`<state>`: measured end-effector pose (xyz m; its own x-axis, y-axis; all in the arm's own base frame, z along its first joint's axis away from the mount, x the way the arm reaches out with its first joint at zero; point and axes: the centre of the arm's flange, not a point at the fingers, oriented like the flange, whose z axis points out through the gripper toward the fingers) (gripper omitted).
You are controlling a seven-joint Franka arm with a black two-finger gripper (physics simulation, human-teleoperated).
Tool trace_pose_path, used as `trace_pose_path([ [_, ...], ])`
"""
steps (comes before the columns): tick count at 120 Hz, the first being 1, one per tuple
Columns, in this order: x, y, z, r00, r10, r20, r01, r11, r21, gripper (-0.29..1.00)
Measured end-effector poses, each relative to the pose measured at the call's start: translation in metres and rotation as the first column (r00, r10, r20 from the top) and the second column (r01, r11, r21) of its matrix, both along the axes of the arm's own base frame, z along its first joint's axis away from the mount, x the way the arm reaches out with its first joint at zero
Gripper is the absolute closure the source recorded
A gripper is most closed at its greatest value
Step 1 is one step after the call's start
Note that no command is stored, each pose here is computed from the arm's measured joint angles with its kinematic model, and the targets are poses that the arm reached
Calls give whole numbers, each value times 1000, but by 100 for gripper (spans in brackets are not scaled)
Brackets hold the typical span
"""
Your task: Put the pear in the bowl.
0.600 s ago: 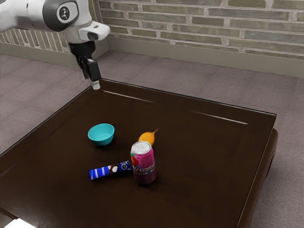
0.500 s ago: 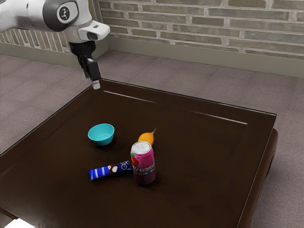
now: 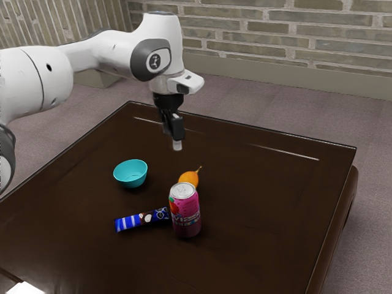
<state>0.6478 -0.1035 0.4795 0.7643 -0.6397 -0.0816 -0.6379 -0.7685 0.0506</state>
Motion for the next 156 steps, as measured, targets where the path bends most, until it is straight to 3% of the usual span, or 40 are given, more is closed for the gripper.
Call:
trace_pose_path([
  [16,16,3,-17,998,43,41,-44,999,23,0],
  [39,36,18,-118,988,146,43,-147,988,38,0],
  [92,67,30,-204,932,334,142,-329,942,-60,0],
  [128,69,40,-236,885,449,122,-439,893,-105,0],
  [156,69,38,-233,865,486,123,-474,873,-118,25],
])
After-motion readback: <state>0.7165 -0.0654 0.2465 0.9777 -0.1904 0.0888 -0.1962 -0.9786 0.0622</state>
